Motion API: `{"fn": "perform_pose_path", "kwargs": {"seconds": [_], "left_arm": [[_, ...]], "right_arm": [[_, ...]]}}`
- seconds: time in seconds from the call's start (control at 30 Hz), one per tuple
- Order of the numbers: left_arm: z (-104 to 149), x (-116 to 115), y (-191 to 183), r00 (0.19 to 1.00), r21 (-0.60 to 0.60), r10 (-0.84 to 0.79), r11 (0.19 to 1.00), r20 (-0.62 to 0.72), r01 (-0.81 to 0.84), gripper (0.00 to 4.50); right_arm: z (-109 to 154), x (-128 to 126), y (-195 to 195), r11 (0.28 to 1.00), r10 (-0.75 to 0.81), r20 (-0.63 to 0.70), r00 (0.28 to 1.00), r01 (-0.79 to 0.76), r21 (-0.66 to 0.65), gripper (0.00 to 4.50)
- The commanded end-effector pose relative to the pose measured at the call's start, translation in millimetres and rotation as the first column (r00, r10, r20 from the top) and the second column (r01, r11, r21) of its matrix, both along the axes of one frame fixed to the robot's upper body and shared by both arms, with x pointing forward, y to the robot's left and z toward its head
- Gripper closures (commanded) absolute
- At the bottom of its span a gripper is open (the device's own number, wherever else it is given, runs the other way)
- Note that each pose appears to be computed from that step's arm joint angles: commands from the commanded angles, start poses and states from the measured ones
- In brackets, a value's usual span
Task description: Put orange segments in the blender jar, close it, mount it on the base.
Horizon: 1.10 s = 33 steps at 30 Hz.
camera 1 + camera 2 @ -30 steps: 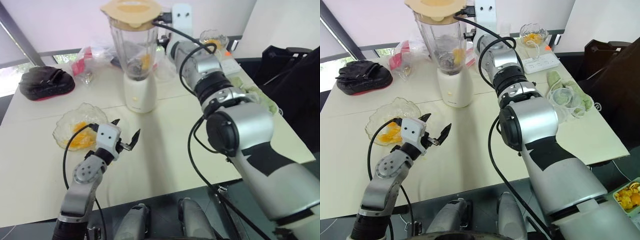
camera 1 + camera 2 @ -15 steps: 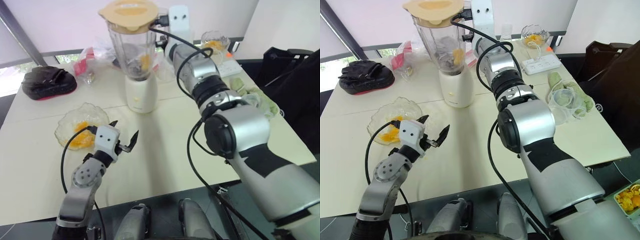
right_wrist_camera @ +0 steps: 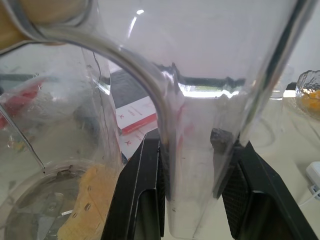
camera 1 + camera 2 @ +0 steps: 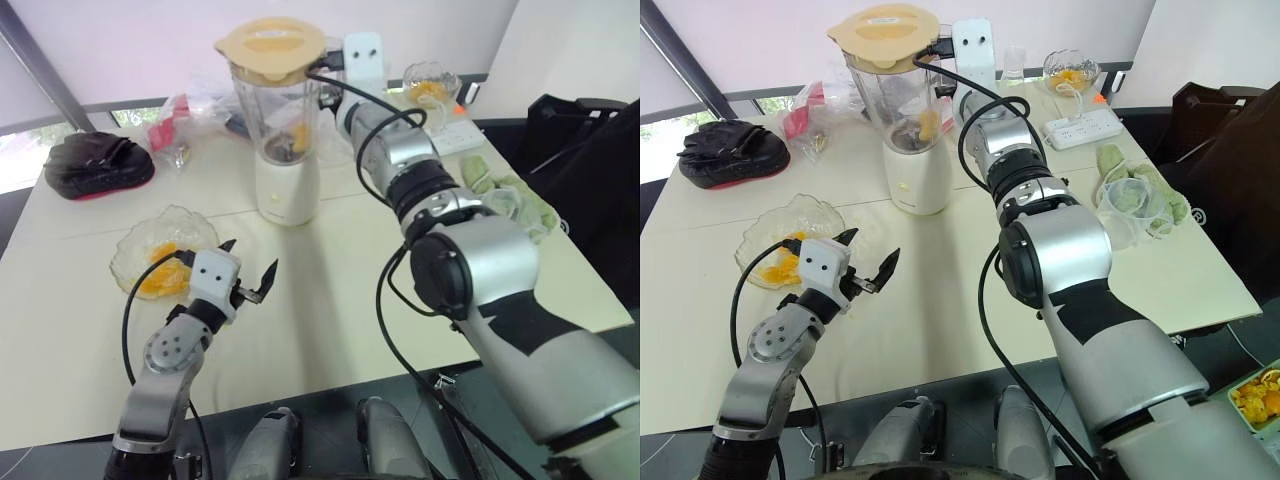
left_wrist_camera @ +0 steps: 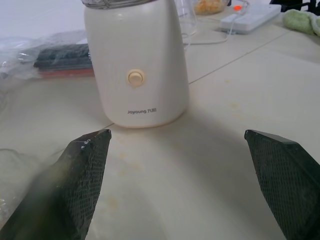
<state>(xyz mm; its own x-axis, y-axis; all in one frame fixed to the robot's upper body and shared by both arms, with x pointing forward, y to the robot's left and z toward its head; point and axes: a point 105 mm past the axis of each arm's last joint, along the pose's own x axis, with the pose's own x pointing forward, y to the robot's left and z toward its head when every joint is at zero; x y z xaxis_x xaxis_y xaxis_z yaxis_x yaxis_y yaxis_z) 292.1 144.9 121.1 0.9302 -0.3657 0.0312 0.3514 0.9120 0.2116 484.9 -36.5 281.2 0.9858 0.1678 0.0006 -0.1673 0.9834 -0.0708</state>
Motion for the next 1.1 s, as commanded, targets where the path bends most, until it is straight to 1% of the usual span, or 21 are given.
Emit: {"fn": "perform_pose_path", "kwargs": {"seconds": [0.03,0.1,0.13,0.27,0.33,0.4,0.57,0.63,0.67,0.7,0.77,0.83,0.9,0.93,1.0,1.1], "left_arm": [[9.0,-2.3,-3.7,0.999,0.010,-0.020,1.000,0.039,0.019,0.03],[9.3,-1.7,-4.5,0.999,0.011,-0.023,1.000,0.040,0.023,0.00],[9.3,-1.3,-4.8,0.999,0.011,-0.025,1.000,0.039,0.025,0.00],[9.2,0.2,-6.9,0.999,0.011,-0.037,0.999,0.038,0.036,0.00],[9.2,0.9,-8.1,0.998,0.012,-0.043,0.999,0.037,0.042,0.00],[9.5,1.9,-9.2,0.998,0.011,-0.050,0.999,0.038,0.049,0.00],[11.8,3.4,-10.2,0.997,0.008,-0.057,0.998,0.042,0.057,0.00],[17.5,4.1,-7.9,0.997,-0.008,-0.054,0.998,0.054,0.055,0.00],[20.2,4.1,-6.7,0.997,-0.011,-0.054,0.998,0.061,0.055,0.00],[25.5,4.2,-4.6,0.996,-0.018,-0.054,0.998,0.073,0.055,0.00],[31.9,4.0,-1.9,0.994,-0.027,-0.056,0.998,0.090,0.059,0.00],[38.9,3.3,2.1,0.993,-0.020,-0.070,0.997,0.093,0.072,0.00],[43.9,2.2,6.0,0.993,-0.011,-0.077,0.997,0.092,0.079,0.00],[46.2,1.5,7.7,0.993,-0.010,-0.080,0.997,0.092,0.081,0.00],[51.3,-0.3,11.2,0.992,-0.011,-0.084,0.996,0.091,0.085,0.00],[58.0,-6.2,14.4,0.990,-0.012,-0.115,0.993,0.077,0.117,0.00]], "right_arm": [[-10.8,0.2,-0.1,0.999,-0.007,-0.027,1.000,0.006,-0.034,3.60],[-10.6,0.2,0.1,0.999,-0.002,-0.026,1.000,0.001,-0.033,2.52],[-10.3,0.3,-0.3,0.999,-0.003,-0.024,1.000,0.002,-0.036,2.14],[-7.8,0.7,-2.2,0.997,-0.004,-0.001,1.000,0.004,-0.079,0.10],[-10.0,1.3,-4.7,0.996,-0.008,0.002,1.000,0.008,-0.094,0.10],[-19.5,2.4,-9.4,0.993,-0.021,-0.013,1.000,0.019,-0.113,0.10],[-53.6,3.6,-21.8,0.985,-0.020,-0.067,0.998,0.009,-0.171,0.10],[-69.5,2.3,-27.9,0.974,0.050,-0.047,0.998,-0.059,-0.217,0.10],[-72.7,0.8,-29.2,0.972,0.085,-0.035,0.996,-0.091,-0.218,0.10],[-74.2,-3.5,-31.6,0.973,0.157,-0.017,0.987,-0.158,-0.166,0.10],[-73.0,-13.5,-36.9,0.965,0.247,0.016,0.969,-0.244,-0.096,0.10],[-60.7,-40.9,-62.5,0.940,0.338,0.117,0.934,-0.330,-0.086,0.10],[-50.3,-73.7,-77.7,0.910,0.414,0.176,0.893,-0.398,-0.118,0.10],[-47.3,-88.9,-82.0,0.890,0.454,0.179,0.873,-0.436,-0.132,0.10],[-48.0,-119.1,-87.2,0.834,0.549,0.136,0.825,-0.530,-0.152,0.10],[-54.1,-162.9,-99.1,0.728,0.673,0.025,0.740,-0.655,-0.202,0.10]]}}
